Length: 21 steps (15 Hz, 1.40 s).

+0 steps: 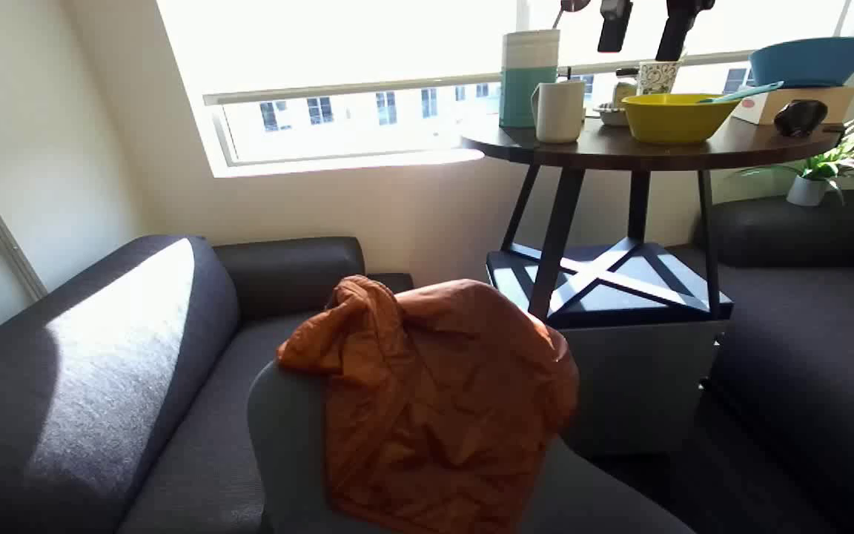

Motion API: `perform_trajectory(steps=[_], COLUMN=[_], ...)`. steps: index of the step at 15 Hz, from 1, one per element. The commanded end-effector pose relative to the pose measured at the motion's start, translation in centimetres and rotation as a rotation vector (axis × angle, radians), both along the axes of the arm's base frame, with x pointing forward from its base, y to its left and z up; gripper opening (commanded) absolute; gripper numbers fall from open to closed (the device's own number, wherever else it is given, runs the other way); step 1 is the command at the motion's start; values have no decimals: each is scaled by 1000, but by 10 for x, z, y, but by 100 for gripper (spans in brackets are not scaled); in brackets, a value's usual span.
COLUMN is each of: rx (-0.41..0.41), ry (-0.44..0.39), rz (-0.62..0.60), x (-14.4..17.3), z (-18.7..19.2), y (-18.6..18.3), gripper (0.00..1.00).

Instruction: Put the blue bowl on the table.

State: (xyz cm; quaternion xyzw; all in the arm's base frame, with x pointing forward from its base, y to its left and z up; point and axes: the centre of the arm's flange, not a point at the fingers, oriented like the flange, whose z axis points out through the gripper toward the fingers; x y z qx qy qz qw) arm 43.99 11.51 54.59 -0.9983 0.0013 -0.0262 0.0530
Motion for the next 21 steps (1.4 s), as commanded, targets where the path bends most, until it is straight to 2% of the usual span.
perform_trajectory(steps=[1,10,11,14,19,21], rx=[0,0,12,35,60,37], ry=[0,0,-14,-56,-169,-228], rz=[0,0,-26,-141,-459,-573], x=[0,0,6,29,59,63], z=[0,0,3,14,48,61], y=[0,0,-13,-78,-226,-277], gripper=[100,100,100,100,100,100])
